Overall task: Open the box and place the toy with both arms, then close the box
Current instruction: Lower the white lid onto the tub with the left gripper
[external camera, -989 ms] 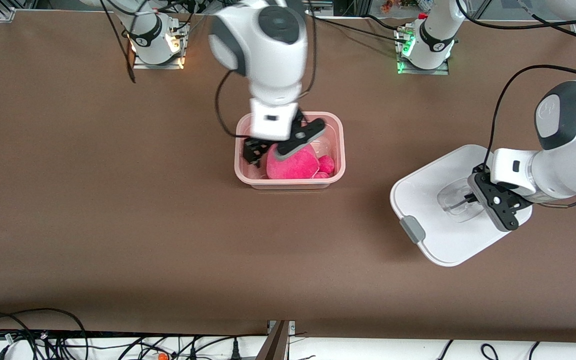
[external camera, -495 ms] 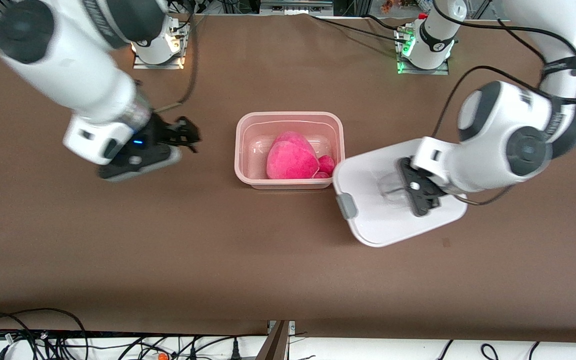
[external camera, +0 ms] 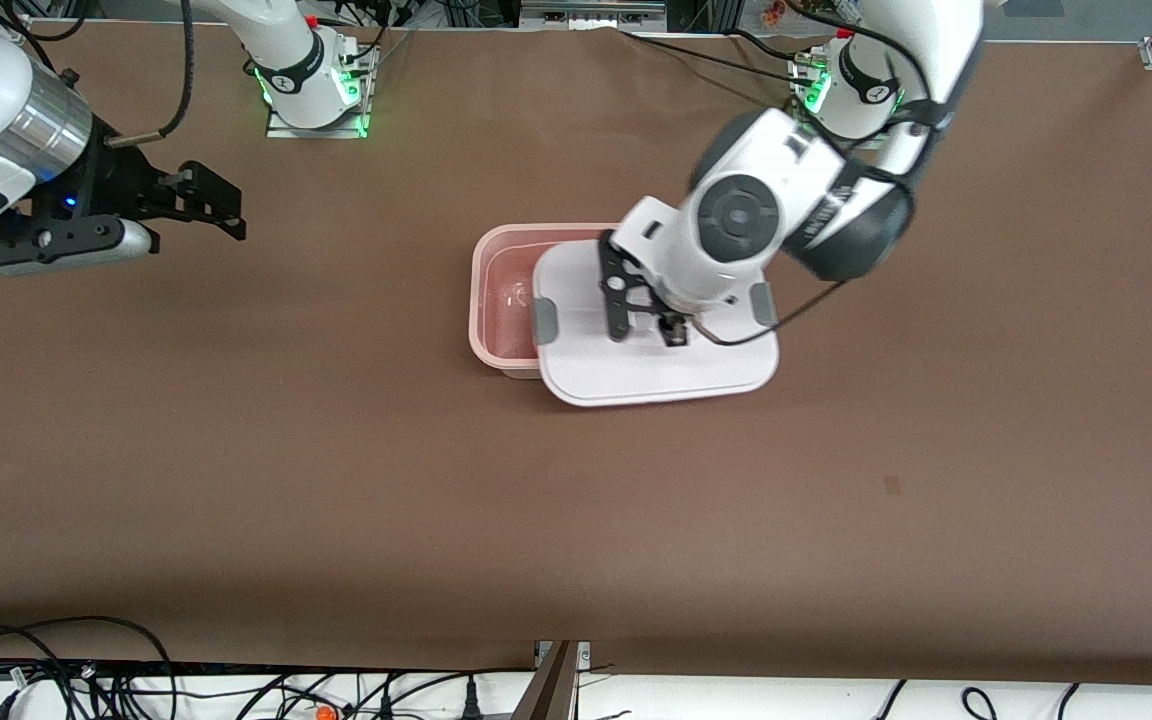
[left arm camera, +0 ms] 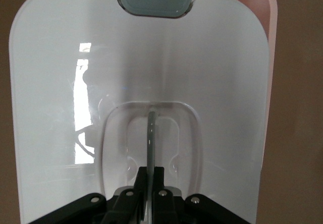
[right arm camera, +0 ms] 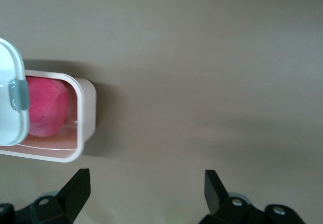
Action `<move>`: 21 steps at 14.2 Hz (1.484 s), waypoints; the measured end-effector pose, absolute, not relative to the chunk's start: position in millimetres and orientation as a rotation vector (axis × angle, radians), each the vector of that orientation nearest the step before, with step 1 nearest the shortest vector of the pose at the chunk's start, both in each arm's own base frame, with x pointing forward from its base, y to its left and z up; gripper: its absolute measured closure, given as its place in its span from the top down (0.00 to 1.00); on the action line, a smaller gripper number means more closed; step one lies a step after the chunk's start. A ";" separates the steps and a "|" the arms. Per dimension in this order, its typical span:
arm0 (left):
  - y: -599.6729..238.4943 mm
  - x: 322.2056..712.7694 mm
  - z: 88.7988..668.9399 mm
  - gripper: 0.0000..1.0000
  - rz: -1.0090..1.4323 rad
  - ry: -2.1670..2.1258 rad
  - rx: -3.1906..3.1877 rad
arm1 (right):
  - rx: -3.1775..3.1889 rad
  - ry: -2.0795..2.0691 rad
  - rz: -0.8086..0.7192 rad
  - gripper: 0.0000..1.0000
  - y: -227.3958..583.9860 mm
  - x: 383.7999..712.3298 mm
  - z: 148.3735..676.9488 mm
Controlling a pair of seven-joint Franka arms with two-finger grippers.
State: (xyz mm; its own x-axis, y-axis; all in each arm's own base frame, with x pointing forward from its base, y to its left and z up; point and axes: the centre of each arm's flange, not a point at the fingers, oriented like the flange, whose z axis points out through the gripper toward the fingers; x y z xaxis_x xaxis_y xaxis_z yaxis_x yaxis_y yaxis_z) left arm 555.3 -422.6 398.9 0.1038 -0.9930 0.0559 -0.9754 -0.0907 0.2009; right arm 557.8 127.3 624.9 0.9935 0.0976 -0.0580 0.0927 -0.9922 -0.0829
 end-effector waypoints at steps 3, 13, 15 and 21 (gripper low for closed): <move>-458.5 531.3 385.6 0.07 -0.145 -2.062 2.132 | -3.071 -0.104 0.110 1.00 118.5 555.2 608.6; -502.6 493.6 369.0 0.07 -0.188 -2.125 2.164 | -3.148 -0.093 0.010 1.00 99.0 554.1 615.0; -509.7 491.3 362.9 0.07 -0.178 -2.112 2.176 | -3.148 -0.079 -0.026 1.00 94.0 557.6 616.6; -518.1 496.0 356.5 0.07 -0.152 -2.070 2.221 | -3.145 -0.061 -0.063 1.00 87.8 560.7 620.8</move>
State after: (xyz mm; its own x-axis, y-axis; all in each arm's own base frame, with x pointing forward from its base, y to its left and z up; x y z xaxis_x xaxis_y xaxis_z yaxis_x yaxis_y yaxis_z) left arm 496.0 -518.1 356.5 0.0703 -0.9975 -0.0035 -0.9874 -0.0700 0.1420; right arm 560.7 87.8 620.8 0.9985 0.0386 0.0399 0.0384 -0.9992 0.0055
